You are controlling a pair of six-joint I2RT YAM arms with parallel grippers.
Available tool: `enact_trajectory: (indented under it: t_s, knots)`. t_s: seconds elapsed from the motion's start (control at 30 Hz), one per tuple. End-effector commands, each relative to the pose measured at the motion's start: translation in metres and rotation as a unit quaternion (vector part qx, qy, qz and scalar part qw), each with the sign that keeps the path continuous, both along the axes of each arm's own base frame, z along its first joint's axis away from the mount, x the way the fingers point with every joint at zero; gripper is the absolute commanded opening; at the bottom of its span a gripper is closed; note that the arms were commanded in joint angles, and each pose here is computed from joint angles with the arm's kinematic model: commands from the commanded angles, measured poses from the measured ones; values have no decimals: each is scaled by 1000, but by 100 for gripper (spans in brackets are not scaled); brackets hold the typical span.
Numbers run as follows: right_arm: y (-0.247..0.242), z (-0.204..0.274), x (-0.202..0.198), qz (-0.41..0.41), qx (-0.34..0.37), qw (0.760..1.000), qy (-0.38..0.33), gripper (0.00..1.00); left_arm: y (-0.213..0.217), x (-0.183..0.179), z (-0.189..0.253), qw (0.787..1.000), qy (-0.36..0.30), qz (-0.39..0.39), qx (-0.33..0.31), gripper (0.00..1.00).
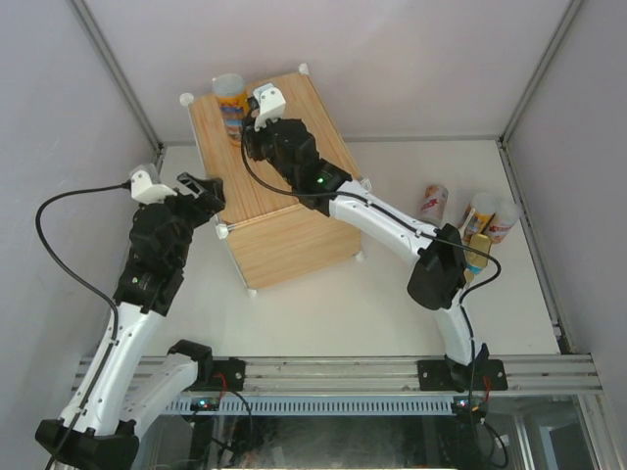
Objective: Place and organize the canned foods onto the counter
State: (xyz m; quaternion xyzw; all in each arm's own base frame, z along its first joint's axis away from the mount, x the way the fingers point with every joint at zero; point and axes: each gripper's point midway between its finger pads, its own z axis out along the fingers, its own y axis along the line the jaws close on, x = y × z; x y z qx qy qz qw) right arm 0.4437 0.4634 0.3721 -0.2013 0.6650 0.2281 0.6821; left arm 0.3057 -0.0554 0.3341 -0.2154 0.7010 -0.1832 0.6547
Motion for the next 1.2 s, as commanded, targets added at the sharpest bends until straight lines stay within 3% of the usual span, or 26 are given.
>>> enact_trajectory:
  t_s: [0.0, 1.17]
  knots:
    - [1, 9, 11, 5, 17, 1000, 1, 31, -6, 6, 10, 999, -24, -17, -18, 85]
    - [33, -1, 61, 38, 59, 997, -20, 32, -12, 24, -3, 999, -10, -32, -32, 79]
